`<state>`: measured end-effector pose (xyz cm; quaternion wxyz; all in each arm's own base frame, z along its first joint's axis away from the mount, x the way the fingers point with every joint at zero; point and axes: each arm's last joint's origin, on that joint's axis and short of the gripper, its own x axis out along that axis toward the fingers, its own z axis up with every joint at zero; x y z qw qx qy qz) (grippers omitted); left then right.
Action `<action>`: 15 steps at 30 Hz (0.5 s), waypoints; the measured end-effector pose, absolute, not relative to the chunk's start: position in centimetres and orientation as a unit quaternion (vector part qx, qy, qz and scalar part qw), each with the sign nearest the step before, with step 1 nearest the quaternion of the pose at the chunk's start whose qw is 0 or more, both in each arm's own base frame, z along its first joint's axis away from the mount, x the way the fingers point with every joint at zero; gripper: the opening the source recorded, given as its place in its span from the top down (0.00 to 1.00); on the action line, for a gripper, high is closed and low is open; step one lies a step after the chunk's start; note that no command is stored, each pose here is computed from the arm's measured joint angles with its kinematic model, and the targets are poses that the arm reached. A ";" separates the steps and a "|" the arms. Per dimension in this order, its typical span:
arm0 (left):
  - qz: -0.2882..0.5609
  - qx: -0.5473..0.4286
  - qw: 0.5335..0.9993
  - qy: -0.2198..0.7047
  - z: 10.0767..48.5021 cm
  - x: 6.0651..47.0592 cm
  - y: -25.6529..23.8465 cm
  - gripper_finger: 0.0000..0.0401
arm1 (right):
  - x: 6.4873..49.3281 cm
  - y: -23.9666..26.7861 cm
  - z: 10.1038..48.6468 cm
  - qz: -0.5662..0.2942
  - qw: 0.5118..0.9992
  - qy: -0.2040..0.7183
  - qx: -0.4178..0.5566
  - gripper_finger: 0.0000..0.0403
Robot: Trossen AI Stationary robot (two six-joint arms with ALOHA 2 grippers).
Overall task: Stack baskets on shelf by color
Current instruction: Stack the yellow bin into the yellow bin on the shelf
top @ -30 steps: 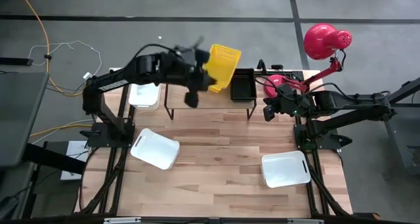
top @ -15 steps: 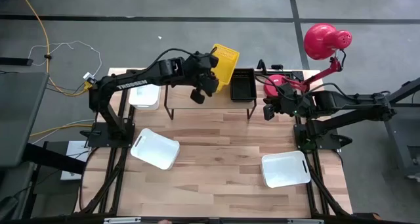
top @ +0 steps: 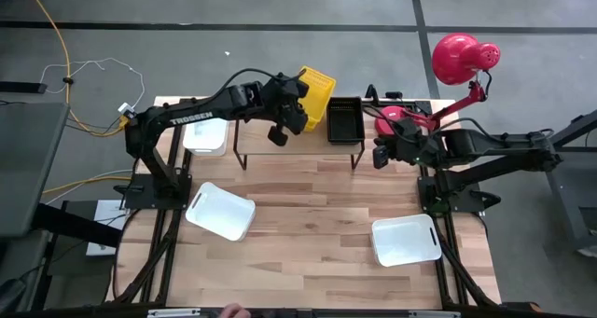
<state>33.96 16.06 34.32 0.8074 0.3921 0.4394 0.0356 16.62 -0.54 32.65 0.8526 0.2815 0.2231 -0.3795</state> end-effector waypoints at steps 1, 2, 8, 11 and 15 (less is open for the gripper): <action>0.034 0.392 0.807 0.439 34.3 34.0 16.0 1.00 | 16.7 -0.5 32.6 -0.380 0.852 0.224 0.281 1.00; 0.033 0.392 0.808 0.439 34.3 34.0 15.9 1.00 | 16.8 -0.5 32.5 -0.381 0.852 0.226 0.280 1.00; 0.034 0.355 0.823 0.443 34.1 34.0 15.5 1.00 | 17.5 -0.5 32.0 -0.386 0.847 0.239 0.275 1.00; 0.047 0.323 0.837 0.440 34.1 34.1 15.3 1.00 | 17.9 -0.5 31.7 -0.389 0.845 0.246 0.271 1.00; 0.075 0.278 0.858 0.425 34.3 34.4 15.0 1.00 | 18.2 -0.4 31.5 -0.390 0.845 0.254 0.263 1.00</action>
